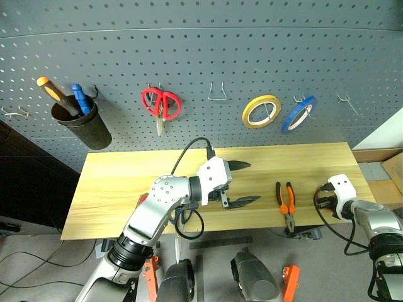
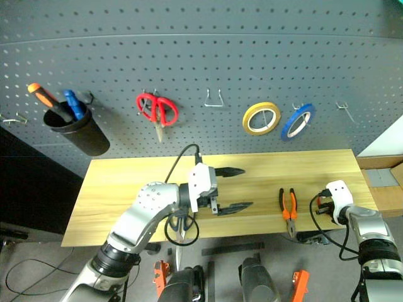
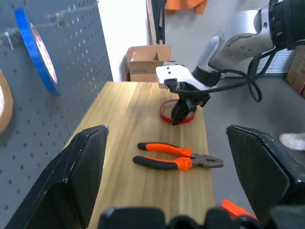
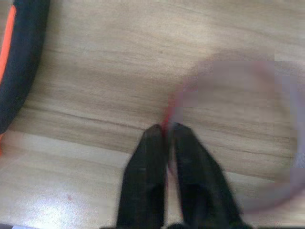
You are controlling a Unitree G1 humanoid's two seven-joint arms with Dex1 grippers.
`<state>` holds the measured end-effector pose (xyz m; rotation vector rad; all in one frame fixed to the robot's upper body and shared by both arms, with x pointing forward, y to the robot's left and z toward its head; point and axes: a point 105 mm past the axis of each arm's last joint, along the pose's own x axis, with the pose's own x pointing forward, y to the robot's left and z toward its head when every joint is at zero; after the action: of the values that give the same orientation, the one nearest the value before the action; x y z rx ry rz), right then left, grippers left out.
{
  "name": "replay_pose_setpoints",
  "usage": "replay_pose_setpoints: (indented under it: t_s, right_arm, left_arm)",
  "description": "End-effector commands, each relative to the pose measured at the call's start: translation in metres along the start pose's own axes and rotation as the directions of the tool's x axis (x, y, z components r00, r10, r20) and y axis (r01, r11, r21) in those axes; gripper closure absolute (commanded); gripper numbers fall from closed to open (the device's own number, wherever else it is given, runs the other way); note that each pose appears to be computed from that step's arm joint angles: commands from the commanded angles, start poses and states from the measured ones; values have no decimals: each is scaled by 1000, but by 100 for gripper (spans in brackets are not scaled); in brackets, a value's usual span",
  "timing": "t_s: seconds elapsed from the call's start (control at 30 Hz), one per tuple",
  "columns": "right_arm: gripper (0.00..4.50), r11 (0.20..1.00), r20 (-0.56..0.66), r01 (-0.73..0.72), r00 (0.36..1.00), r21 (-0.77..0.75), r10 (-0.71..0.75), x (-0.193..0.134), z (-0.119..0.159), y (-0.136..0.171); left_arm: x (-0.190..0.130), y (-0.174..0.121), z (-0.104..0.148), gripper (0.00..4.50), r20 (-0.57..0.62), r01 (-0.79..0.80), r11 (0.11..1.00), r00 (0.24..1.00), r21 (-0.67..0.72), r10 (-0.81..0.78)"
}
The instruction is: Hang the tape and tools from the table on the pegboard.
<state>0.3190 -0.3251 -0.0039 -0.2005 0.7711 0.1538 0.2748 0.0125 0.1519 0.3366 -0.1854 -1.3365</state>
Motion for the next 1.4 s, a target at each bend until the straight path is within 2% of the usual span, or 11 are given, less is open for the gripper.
replay_pose_setpoints:
  t_s: [0.03,0.17,0.27,0.43,0.53,0.6,0.7,0.83,1.17,1.27,1.4]
  right_arm:
    - [449,997,-18,68,998,49,-67,-8,-15,-10]
    - [449,991,62,122,990,57,-125,-27,-2,-16]
    - [449,974,184,222,957,39,-226,-58,20,-24]
    - [449,898,482,417,820,-137,-308,-125,80,6]
    - [449,870,639,480,706,-113,-307,-151,120,25]
    - [449,870,697,480,661,-109,-278,-159,141,35]
    - [449,863,750,492,614,-118,-247,-164,172,34]
    - [449,880,758,462,613,-115,-223,-152,191,19]
    - [449,946,764,321,620,-36,-181,-116,207,-7]
    - [388,960,775,276,615,-39,-145,-114,203,4]
    - [254,965,762,256,636,-63,-119,-113,185,20]
  left_arm:
    - [-2,8,26,25,120,-4,1000,993,-8,5]
    - [-3,8,28,25,124,18,1000,992,-12,-17]
    - [-2,10,32,25,137,17,1000,990,-4,-17]
    - [-3,24,48,25,218,-37,999,975,3,35]
    - [-4,31,50,25,234,-76,997,970,13,71]
    - [-4,33,51,25,236,-91,996,968,22,83]
    - [-3,35,50,25,234,-94,995,968,30,85]
    - [-3,34,47,25,224,-95,994,971,52,81]
    - [0,39,49,25,241,-139,988,963,66,119]
    - [-2,41,48,25,238,-158,986,961,62,139]
    - [-7,47,42,25,221,-192,979,960,62,174]
